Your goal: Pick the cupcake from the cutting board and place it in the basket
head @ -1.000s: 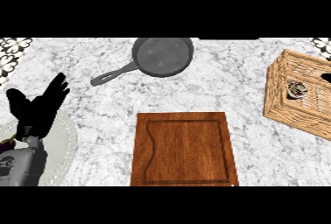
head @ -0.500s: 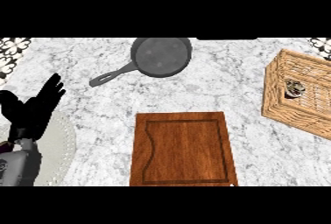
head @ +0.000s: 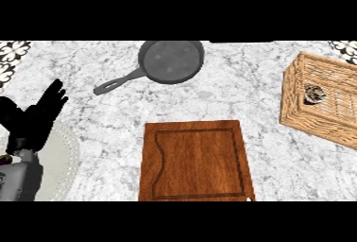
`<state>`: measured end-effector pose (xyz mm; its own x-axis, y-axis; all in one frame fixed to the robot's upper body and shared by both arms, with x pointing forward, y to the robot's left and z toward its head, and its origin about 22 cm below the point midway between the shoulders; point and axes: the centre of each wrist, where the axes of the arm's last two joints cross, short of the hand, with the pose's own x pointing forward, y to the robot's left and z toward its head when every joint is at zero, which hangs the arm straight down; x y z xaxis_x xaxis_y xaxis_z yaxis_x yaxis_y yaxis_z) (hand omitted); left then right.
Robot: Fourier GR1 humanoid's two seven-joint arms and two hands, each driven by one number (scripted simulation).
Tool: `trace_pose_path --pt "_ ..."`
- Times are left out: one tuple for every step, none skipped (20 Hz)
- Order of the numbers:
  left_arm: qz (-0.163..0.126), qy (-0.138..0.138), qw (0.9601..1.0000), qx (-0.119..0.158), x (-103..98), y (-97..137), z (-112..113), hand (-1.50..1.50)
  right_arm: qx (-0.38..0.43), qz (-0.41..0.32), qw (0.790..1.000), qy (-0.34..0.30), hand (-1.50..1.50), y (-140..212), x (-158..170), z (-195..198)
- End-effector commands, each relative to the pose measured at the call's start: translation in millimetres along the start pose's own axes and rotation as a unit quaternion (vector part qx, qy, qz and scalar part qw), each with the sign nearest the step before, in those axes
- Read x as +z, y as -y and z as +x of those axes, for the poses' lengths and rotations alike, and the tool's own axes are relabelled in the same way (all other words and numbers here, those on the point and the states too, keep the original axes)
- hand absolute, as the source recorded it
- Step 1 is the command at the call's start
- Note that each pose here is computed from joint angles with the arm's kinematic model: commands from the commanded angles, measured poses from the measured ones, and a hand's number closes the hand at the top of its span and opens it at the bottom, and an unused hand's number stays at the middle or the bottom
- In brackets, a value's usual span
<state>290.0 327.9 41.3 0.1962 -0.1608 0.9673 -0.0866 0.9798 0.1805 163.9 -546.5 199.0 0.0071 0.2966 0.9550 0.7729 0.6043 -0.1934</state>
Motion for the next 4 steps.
trace_pose_path --pt "-0.005 0.007 1.0 0.003 8 -3 -2 0.0 -0.005 0.033 0.999 -0.016 -1.5 66 11 -34" --pt "-0.011 0.007 0.9999 0.005 5 12 4 0.0 0.001 0.042 0.999 -0.015 -1.5 78 4 -30" --pt "-0.005 0.001 0.9999 0.009 8 2 -9 0.0 0.007 0.05 0.999 -0.012 -1.5 89 9 -34" --pt "-0.005 -0.001 0.9999 0.009 4 -1 -13 0.0 0.008 0.057 0.998 -0.016 -1.5 103 13 -42"
